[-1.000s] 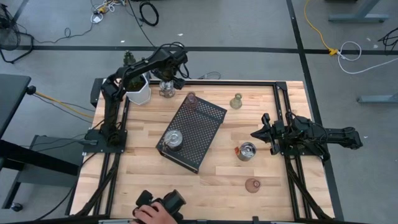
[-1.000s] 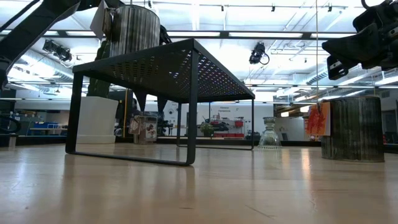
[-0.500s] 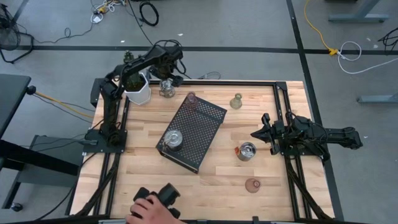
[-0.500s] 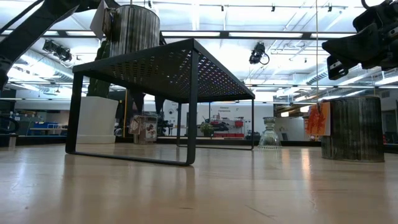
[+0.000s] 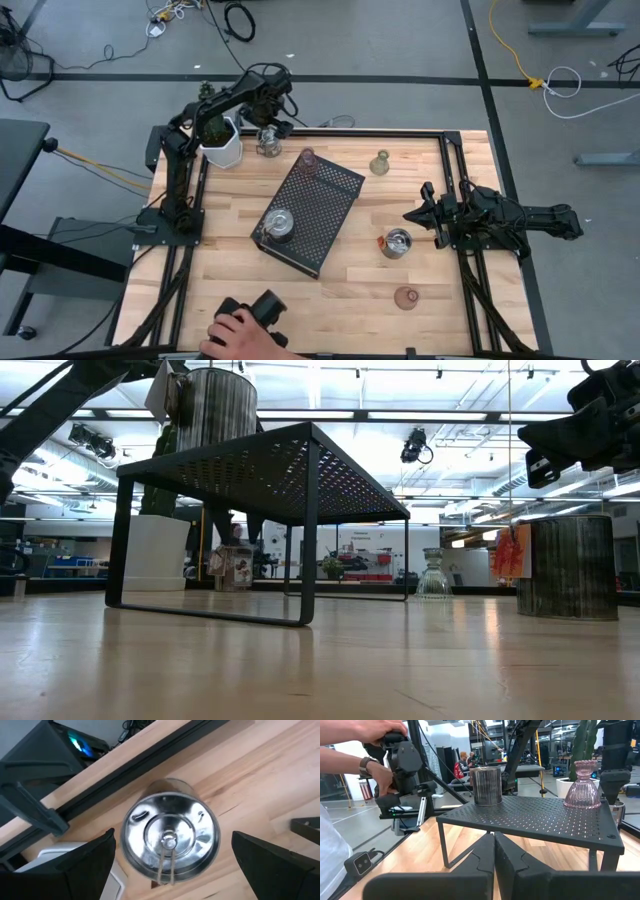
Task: Pick & Place candle stick holders
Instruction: Put the top silver scented candle on the shelf
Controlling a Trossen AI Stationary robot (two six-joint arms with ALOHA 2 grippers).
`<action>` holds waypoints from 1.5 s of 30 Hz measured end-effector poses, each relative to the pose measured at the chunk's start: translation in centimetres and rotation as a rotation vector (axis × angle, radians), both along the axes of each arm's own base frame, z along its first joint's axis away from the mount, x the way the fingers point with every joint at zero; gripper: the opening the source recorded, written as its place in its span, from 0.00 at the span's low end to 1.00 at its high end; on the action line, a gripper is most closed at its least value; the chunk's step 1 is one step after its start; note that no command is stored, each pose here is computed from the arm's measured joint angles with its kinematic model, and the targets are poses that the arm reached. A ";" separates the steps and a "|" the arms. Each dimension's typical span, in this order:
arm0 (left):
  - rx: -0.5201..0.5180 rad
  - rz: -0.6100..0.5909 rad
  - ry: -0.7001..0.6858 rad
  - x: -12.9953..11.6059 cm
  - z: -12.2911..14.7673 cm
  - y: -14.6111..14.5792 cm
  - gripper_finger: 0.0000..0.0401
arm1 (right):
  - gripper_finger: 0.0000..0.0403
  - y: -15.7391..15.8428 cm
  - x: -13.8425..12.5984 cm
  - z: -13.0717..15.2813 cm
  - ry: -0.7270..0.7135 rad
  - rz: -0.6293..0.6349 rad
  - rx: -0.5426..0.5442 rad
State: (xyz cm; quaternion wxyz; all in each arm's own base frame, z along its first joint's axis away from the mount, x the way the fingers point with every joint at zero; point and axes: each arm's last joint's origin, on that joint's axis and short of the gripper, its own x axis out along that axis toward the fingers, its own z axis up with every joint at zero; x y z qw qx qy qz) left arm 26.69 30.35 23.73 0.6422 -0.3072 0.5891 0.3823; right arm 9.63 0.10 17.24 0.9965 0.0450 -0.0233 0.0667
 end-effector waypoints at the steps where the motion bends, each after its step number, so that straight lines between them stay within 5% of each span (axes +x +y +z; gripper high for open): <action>1: 0.002 -0.002 -0.004 0.0 0.0 0.0 1.00 | 0.03 0.0 0.0 0.0 0.000 0.000 0.000; 45: -0.100 -0.045 0.044 0.4 -3.1 0.6 0.99 | 0.03 0.0 0.0 0.0 0.000 0.000 0.000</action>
